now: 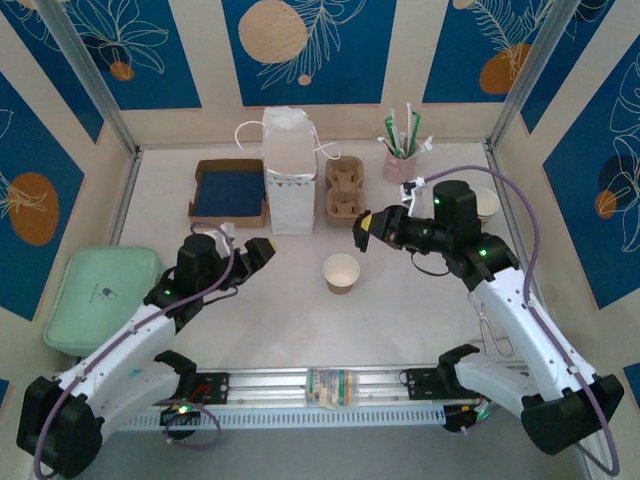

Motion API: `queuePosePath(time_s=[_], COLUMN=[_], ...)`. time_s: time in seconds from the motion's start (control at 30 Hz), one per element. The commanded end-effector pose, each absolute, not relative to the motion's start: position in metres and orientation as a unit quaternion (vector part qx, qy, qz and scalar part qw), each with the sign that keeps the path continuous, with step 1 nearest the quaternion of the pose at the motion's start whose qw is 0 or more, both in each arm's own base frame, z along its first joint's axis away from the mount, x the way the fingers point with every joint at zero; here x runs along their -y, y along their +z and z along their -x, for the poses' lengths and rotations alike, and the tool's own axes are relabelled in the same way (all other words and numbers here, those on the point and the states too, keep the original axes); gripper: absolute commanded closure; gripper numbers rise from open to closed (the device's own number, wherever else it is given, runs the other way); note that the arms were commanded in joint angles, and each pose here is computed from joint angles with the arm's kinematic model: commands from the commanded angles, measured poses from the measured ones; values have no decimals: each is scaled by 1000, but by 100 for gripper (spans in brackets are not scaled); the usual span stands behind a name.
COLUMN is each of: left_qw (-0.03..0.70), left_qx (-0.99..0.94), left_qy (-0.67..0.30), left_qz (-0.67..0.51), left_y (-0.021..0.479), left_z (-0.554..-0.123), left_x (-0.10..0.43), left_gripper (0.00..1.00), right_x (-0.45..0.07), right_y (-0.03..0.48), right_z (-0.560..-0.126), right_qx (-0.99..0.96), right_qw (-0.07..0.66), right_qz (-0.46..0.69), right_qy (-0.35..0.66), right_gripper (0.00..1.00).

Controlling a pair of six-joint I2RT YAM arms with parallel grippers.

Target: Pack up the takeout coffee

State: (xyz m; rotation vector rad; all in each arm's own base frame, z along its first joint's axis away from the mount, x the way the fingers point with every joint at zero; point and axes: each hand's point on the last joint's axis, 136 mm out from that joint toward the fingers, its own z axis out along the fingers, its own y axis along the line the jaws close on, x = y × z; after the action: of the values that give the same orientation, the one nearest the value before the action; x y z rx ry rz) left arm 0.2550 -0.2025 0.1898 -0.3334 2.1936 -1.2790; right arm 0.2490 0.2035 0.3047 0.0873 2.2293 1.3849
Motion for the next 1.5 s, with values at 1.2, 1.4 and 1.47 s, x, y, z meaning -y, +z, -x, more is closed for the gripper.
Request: queuePosePath(time_s=[1.2, 1.4, 1.47], left_qw=[311, 310, 311], left_qx=[-568, -574, -575], left_qy=[-762, -758, -757], left_qz=[-5, -1, -2], left_y=[412, 408, 407], left_z=[-244, -245, -245], left_x=[307, 307, 308], left_gripper=[21, 39, 43], right_x=[-239, -240, -240], right_y=[427, 413, 409], right_z=[-236, -240, -240], right_qx=[-571, -584, -589], right_qw=[231, 226, 225], right_qz=[36, 24, 21], right_qy=[787, 779, 776], right_gripper=[92, 92, 92])
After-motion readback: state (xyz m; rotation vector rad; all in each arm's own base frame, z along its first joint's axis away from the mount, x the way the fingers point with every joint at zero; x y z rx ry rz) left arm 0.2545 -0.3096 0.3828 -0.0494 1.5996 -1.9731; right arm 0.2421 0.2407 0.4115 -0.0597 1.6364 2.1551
